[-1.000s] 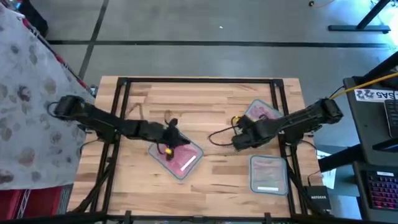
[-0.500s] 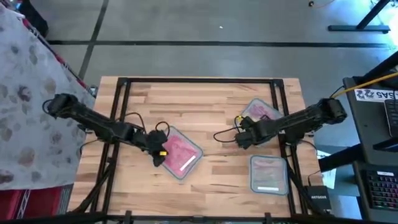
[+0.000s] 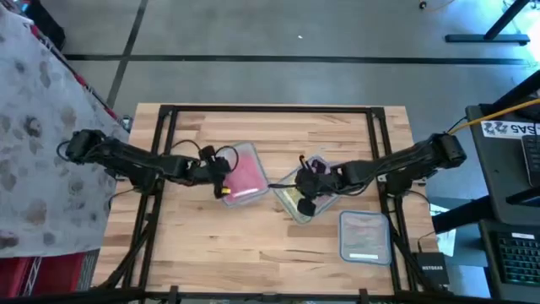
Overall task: Sort candy
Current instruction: Adjust all the transparent bins closer together
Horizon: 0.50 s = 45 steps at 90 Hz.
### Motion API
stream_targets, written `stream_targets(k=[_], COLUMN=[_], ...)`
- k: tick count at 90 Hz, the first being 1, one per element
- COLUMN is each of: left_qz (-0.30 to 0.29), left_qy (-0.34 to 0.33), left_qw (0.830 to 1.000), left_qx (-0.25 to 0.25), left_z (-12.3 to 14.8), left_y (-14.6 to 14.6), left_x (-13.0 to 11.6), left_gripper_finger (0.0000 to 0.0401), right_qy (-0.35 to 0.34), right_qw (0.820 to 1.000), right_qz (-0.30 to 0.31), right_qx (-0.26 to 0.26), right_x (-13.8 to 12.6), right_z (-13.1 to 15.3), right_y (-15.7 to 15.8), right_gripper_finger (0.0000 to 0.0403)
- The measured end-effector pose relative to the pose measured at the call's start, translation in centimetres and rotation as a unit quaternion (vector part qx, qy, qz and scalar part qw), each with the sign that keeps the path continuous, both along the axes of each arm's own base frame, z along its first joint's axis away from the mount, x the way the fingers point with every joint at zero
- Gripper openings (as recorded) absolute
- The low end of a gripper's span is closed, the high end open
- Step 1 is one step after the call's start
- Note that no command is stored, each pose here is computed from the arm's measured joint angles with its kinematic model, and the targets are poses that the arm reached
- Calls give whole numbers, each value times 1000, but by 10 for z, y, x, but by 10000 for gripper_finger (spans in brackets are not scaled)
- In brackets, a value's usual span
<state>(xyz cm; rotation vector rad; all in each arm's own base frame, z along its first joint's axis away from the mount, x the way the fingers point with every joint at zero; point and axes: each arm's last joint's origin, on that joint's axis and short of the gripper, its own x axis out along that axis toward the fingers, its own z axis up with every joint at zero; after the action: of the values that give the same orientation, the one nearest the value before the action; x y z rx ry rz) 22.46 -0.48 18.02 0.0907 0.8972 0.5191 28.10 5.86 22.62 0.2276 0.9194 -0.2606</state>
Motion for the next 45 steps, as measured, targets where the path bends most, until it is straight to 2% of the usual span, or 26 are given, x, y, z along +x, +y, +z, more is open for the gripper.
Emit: stream_targets(k=[8,17,30,39,45], left_qz=[-8,-17,-26,-28,-32], left_qy=[14,22,25,25,27], left_qw=[1000,1000,999,999,999], left_qx=[4,8,12,10,10], left_z=[3,6,7,7,6], left_y=[0,0,0,1,2], left_x=[0,1,2,2,2], left_gripper_finger=[0,0,0,0,0], right_qy=[20,83,206,299,325], right_qw=[1000,995,968,945,939], right_qz=[-9,-8,-3,-26,-53], right_qx=[12,60,143,131,103], right_x=[-7,-19,-43,-65,-73], right_z=[13,21,15,-1,-10], right_y=[11,26,45,44,39], right_gripper_finger=[0,0,0,0,0])
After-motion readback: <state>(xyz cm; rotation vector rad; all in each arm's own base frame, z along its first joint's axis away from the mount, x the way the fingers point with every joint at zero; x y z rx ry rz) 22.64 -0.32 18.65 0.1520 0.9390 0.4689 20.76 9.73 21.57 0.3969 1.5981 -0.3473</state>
